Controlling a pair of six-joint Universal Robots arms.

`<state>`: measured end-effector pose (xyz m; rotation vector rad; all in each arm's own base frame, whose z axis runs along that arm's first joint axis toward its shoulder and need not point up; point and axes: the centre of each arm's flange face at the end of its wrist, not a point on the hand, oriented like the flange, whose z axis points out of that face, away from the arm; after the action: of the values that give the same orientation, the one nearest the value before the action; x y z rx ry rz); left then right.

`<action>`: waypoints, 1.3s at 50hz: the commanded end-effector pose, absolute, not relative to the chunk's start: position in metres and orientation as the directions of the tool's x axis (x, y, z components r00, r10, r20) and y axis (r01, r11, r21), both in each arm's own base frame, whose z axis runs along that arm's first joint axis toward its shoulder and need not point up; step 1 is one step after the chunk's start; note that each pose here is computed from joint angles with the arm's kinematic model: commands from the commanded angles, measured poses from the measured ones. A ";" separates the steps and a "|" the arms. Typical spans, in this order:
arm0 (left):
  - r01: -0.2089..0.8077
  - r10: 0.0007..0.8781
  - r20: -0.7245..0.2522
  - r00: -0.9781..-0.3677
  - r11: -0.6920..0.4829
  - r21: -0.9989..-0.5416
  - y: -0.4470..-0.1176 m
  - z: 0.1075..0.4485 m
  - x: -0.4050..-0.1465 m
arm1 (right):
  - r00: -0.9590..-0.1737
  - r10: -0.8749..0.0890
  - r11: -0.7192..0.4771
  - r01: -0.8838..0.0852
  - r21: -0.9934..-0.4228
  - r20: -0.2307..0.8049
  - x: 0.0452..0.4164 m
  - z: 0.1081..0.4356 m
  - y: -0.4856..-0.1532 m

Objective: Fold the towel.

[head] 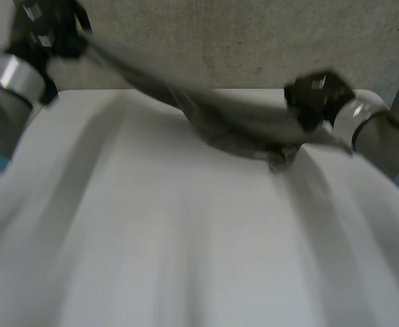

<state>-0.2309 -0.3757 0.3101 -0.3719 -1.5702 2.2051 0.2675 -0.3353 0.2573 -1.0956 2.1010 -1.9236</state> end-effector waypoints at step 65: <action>-0.127 0.383 0.034 -0.923 -0.220 -0.967 -0.387 0.301 -0.230 | -0.722 -0.570 -0.346 -0.223 -0.911 0.394 0.292 0.293 -0.349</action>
<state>-0.2332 -0.3927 0.3772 -0.2376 -1.5068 2.3706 0.2915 -0.3549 0.3546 -0.9171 1.4856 -2.4037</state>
